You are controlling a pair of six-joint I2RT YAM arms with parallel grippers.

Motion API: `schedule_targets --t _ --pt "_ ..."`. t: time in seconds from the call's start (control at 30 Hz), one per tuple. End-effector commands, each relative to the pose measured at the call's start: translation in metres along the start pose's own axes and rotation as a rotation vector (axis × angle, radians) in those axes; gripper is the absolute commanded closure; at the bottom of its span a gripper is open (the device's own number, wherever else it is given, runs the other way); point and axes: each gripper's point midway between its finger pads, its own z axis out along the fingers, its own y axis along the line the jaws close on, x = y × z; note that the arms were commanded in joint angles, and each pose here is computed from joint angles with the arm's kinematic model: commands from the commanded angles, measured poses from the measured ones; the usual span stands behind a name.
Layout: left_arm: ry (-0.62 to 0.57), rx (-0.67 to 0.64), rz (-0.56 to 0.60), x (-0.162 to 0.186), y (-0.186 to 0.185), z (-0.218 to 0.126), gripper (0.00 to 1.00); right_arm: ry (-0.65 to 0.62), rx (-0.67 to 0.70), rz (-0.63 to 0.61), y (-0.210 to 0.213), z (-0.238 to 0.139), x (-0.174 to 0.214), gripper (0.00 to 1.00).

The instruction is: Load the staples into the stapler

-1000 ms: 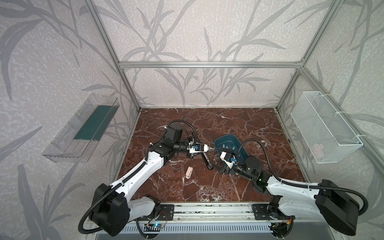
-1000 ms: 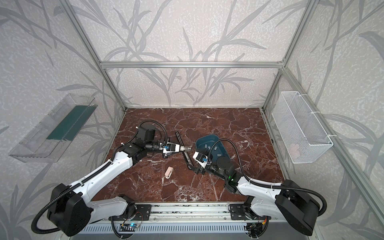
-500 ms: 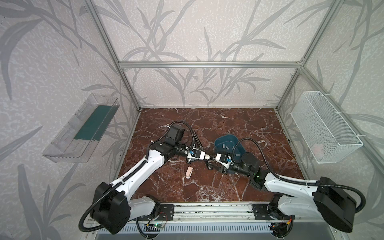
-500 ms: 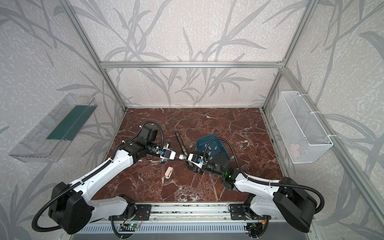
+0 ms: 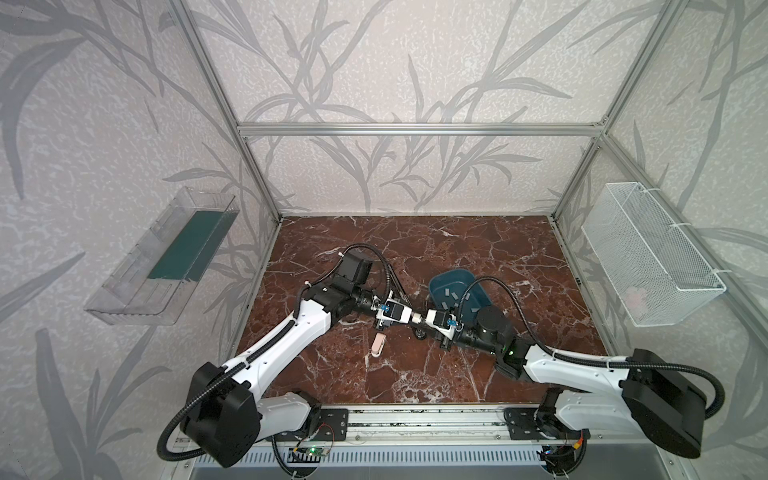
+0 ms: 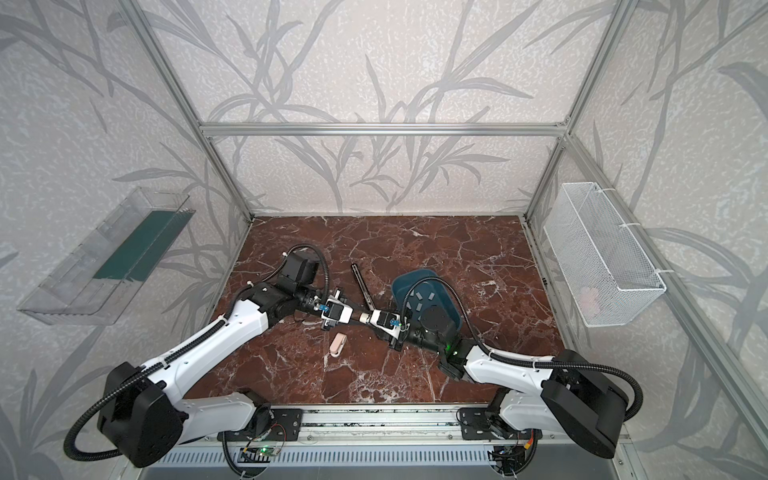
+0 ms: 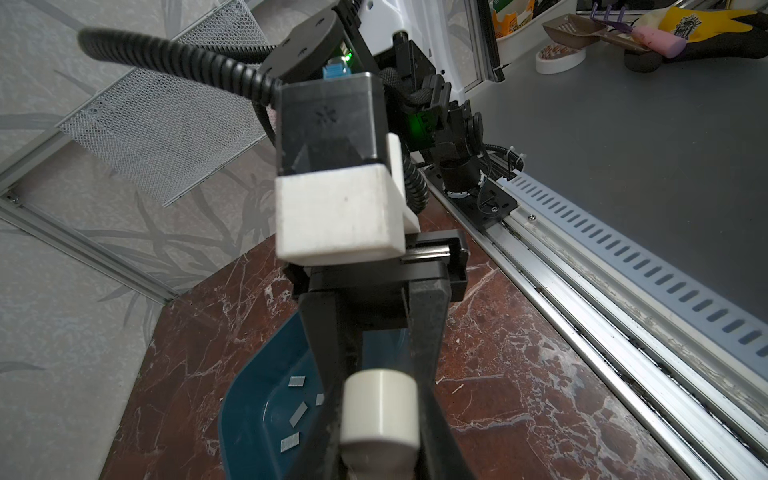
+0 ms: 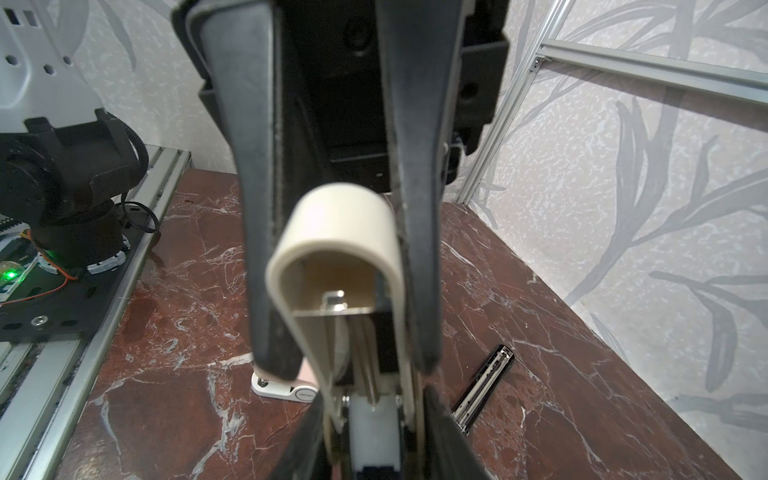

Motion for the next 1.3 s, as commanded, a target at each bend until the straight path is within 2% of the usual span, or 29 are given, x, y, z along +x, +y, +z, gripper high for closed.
schedule_targets --t 0.0,0.13,0.23,0.27,0.33,0.4,0.5,0.57,0.67,0.8,0.93,1.07,1.13,1.27 --pt "-0.024 0.011 0.021 -0.005 0.001 0.001 1.0 -0.043 -0.001 0.015 0.0 0.002 -0.014 0.68" --pt "-0.003 -0.001 0.029 -0.002 0.002 0.0 1.0 -0.039 0.023 0.023 -0.003 0.001 -0.014 0.77" --pt "0.014 -0.021 0.03 0.003 0.007 -0.002 1.0 -0.037 0.047 0.037 -0.006 0.001 -0.015 0.8" --pt "0.023 -0.031 0.028 0.004 0.008 -0.003 0.94 -0.034 0.059 0.042 -0.007 0.002 -0.016 0.81" --pt "0.042 -0.063 0.03 0.004 0.013 -0.007 0.73 -0.022 0.079 0.07 -0.01 0.003 -0.021 0.82" --pt "0.054 -0.134 0.046 0.004 0.023 -0.013 0.57 0.021 0.07 0.103 -0.01 0.005 -0.019 0.85" --pt "0.033 -0.268 0.041 -0.003 0.043 -0.027 0.43 0.031 0.085 0.145 -0.013 0.006 -0.02 0.9" --pt "0.031 -0.336 0.055 -0.009 0.054 -0.038 0.39 0.037 0.122 0.183 -0.018 0.006 -0.02 0.94" --pt "0.093 -0.427 0.086 -0.01 0.069 -0.055 0.36 0.099 0.19 0.26 -0.031 0.006 -0.014 1.0" --pt "0.213 -0.505 0.109 -0.003 0.083 -0.073 0.35 0.171 0.208 0.3 -0.034 0.009 -0.011 1.0" --pt "0.397 -0.445 0.135 -0.002 0.081 -0.09 0.35 0.233 0.241 0.396 -0.033 0.002 -0.001 1.0" --pt "0.59 -0.359 0.144 0.007 0.074 -0.108 0.36 0.425 0.261 0.415 -0.017 -0.001 0.035 1.0" --pt "0.657 -0.295 0.161 0.017 0.06 -0.111 0.37 0.508 0.202 0.422 0.007 0.002 0.046 1.0" --pt "0.78 -0.217 0.216 0.037 0.035 -0.12 0.38 0.58 0.17 0.419 0.026 0.006 0.059 1.0"
